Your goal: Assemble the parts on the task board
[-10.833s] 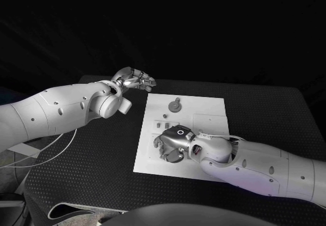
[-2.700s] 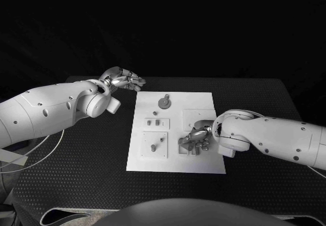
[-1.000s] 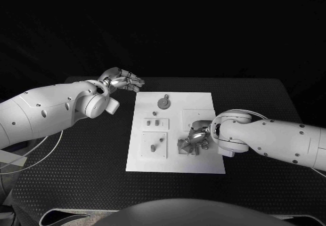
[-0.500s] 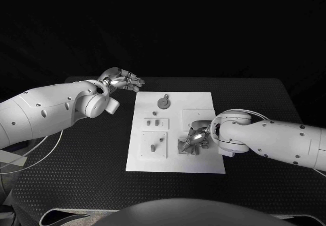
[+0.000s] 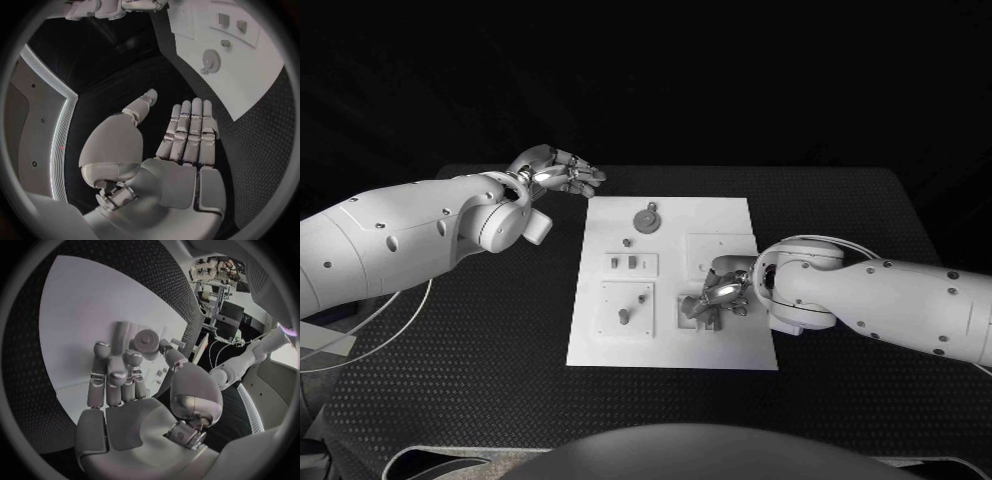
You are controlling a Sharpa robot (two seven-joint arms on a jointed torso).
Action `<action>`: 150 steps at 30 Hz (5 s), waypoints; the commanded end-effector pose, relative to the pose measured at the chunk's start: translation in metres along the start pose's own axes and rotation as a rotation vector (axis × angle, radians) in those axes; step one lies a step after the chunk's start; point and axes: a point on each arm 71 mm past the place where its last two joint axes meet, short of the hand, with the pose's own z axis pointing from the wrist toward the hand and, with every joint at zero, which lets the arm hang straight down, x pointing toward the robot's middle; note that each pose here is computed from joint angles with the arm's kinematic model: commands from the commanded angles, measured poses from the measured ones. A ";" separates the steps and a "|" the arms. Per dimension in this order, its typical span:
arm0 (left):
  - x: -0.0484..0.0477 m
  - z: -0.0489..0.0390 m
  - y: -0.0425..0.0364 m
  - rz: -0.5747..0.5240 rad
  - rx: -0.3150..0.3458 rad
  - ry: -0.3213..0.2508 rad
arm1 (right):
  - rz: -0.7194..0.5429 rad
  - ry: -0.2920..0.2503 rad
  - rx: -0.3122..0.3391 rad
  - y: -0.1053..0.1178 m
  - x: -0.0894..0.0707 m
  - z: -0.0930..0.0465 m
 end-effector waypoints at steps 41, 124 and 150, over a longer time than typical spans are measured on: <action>0.0019 0.0006 -0.0012 0.000 0.005 0.017 | -0.019 0.025 0.038 0.002 -0.004 0.006; 0.0018 -0.0001 0.0012 0.006 -0.005 0.026 | -0.145 -0.023 -0.058 0.010 0.006 -0.010; 0.0018 -0.0006 0.0019 0.005 -0.010 0.033 | -0.198 -0.027 -0.020 0.014 0.010 -0.003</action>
